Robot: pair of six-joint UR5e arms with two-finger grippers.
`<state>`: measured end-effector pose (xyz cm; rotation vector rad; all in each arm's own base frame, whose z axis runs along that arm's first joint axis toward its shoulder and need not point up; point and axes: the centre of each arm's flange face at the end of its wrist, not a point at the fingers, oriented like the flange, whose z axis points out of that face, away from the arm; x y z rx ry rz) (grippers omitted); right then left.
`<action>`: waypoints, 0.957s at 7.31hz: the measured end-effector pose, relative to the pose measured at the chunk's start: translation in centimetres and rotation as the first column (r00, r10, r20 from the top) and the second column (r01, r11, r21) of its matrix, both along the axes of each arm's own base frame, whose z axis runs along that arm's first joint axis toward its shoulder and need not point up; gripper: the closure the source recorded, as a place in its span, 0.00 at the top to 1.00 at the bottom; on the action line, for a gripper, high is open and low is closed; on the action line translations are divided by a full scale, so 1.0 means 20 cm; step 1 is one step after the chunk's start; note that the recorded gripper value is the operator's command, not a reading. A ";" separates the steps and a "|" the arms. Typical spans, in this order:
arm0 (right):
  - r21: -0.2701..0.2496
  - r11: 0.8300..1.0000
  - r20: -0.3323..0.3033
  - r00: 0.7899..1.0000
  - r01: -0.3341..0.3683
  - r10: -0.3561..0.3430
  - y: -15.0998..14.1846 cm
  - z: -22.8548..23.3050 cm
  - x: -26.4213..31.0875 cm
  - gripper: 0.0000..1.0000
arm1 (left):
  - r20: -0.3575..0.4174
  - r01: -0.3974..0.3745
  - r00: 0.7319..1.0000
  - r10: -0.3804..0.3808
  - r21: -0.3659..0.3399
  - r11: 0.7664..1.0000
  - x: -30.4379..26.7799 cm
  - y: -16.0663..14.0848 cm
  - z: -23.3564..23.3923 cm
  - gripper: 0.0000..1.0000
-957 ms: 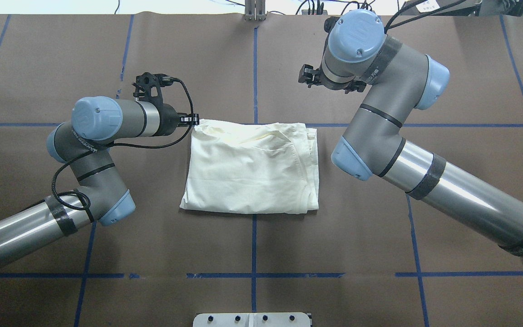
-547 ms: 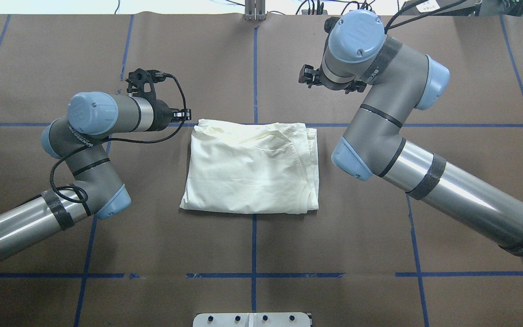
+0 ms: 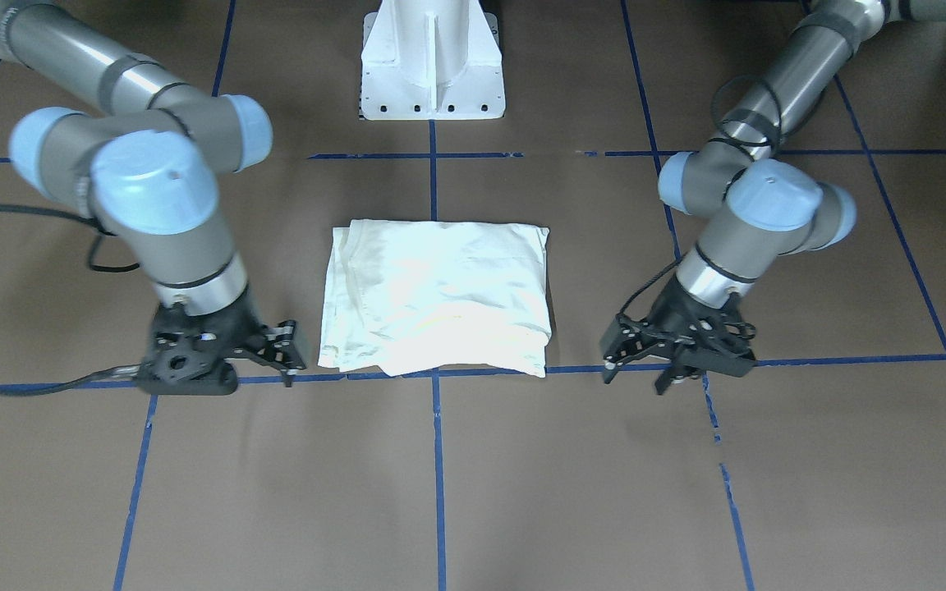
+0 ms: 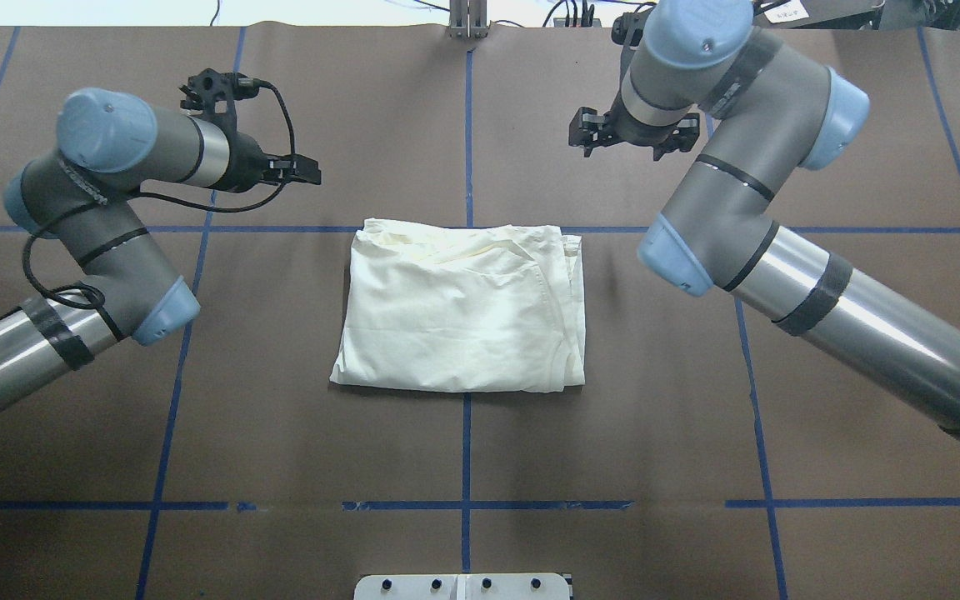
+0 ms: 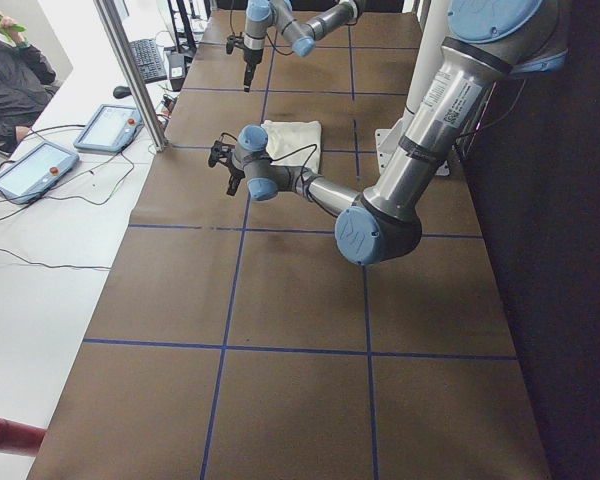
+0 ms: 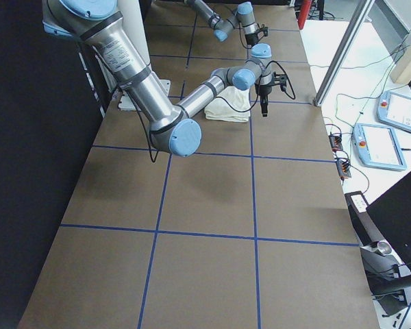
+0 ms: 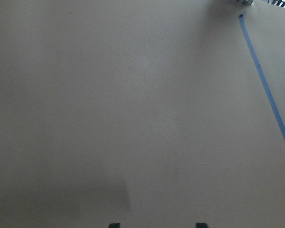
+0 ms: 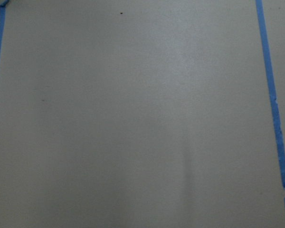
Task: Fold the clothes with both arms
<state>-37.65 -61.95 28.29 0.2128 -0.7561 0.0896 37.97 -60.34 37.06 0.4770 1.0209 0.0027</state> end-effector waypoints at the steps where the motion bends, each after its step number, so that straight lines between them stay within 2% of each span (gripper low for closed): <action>1: 0.029 0.997 -0.007 0.998 0.065 -0.065 -0.05 0.12 0.21 1.00 | 0.070 -0.037 0.997 0.034 0.041 0.998 -0.21 -0.04 0.01 1.00; 2: 0.054 0.991 -0.022 0.993 0.121 -0.120 -0.10 0.28 0.45 1.00 | 0.153 -0.070 0.987 0.057 0.083 0.994 -0.45 -0.06 0.05 1.00; 4: 0.107 0.967 -0.081 0.971 0.232 -0.224 -0.13 0.72 1.02 1.00 | 0.325 -0.130 0.942 0.076 0.148 0.980 -0.95 -0.11 0.22 1.00; 6: 0.117 0.944 -0.133 0.947 0.308 -0.292 0.01 1.20 1.56 1.00 | 0.411 -0.167 0.908 0.084 0.169 0.971 -1.46 -0.08 0.49 1.00; 7: 0.090 0.949 -0.128 0.948 0.304 -0.291 0.13 1.42 1.79 1.00 | 0.404 -0.174 0.909 0.100 0.151 0.973 -1.71 -0.04 0.60 1.00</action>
